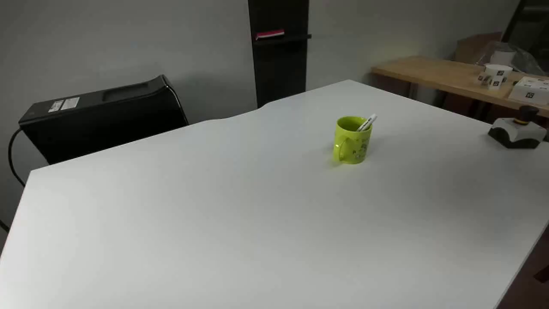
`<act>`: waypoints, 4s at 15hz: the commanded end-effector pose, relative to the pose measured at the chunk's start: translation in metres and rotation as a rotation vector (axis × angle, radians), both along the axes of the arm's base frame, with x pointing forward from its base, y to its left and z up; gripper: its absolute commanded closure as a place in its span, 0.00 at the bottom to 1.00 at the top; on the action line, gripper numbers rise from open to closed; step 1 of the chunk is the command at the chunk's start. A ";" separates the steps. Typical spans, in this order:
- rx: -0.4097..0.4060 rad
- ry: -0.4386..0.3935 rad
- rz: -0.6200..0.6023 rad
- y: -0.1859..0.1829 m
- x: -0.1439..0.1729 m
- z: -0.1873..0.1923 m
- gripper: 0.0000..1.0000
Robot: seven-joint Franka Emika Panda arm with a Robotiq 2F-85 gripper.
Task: Pick up the marker from the cup and put it on the table
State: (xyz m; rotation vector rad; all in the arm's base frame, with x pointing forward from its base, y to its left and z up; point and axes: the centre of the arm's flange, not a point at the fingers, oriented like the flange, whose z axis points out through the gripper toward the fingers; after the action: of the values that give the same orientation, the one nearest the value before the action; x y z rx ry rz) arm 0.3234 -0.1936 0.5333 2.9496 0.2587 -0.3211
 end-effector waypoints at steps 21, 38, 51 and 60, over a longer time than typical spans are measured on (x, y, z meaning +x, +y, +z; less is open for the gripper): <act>0.090 -0.255 -0.008 -0.019 0.071 -0.017 0.00; 0.107 -0.263 -0.068 0.044 0.170 -0.147 0.00; 0.126 -0.259 -0.048 0.044 0.165 -0.153 0.00; 0.108 -0.348 -0.118 0.047 0.188 -0.181 0.00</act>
State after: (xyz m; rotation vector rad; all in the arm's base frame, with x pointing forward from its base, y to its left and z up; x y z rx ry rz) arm 0.5004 -0.1502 0.3568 3.0675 0.1446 0.1261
